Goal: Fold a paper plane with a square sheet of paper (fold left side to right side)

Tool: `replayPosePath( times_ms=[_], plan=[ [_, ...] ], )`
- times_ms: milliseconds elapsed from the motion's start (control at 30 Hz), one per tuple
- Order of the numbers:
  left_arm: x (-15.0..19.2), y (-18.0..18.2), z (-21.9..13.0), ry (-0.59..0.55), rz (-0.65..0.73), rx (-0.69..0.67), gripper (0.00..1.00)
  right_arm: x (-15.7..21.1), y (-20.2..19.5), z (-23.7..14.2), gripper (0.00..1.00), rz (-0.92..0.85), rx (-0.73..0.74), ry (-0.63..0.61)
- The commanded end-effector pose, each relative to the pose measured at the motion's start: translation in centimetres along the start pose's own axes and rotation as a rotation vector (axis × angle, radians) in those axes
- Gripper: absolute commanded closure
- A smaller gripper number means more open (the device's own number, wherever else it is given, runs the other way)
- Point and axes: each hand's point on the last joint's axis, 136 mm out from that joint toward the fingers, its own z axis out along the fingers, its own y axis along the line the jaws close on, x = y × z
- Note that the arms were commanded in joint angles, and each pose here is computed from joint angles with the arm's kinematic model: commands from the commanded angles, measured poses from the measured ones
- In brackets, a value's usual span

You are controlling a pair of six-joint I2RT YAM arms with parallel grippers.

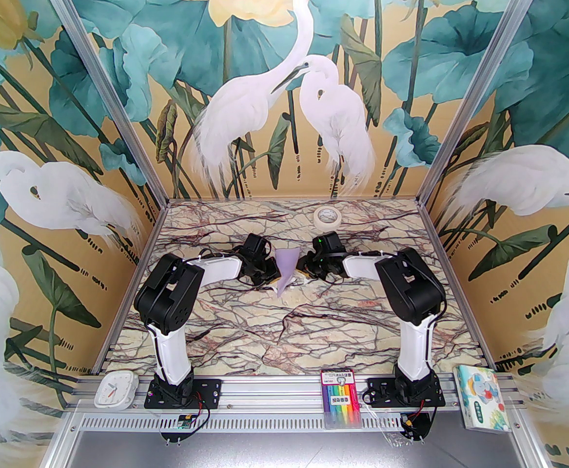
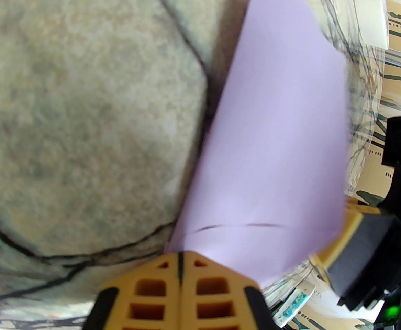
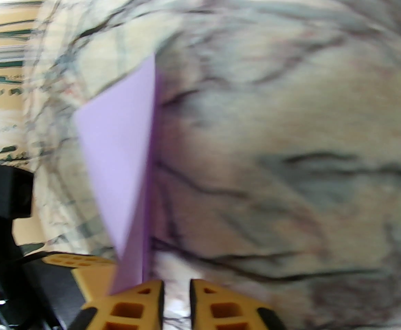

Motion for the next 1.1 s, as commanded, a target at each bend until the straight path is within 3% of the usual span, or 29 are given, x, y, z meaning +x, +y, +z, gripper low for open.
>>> replayPosePath(
  times_ms=[0, 267, 600, 1067],
  plan=[
    [1.7, 4.0, 1.9, 0.057, -0.046, -0.138, 1.0, 0.7, 0.8, 0.9, 0.76, -0.004, -0.073, 0.029],
    [1.8, 3.9, 2.0, 0.062, -0.043, -0.135, 1.0, 1.1, 1.9, 1.7, 0.71, -0.002, -0.137, 0.045],
    [1.9, 3.8, 2.1, 0.068, -0.043, -0.131, 1.0, 1.1, 1.6, 2.5, 0.67, 0.012, -0.118, 0.055],
    [2.1, 3.9, 2.5, 0.082, -0.051, -0.134, 1.0, 1.4, 2.9, 0.6, 0.6, -0.011, -0.189, 0.005]
  ],
)
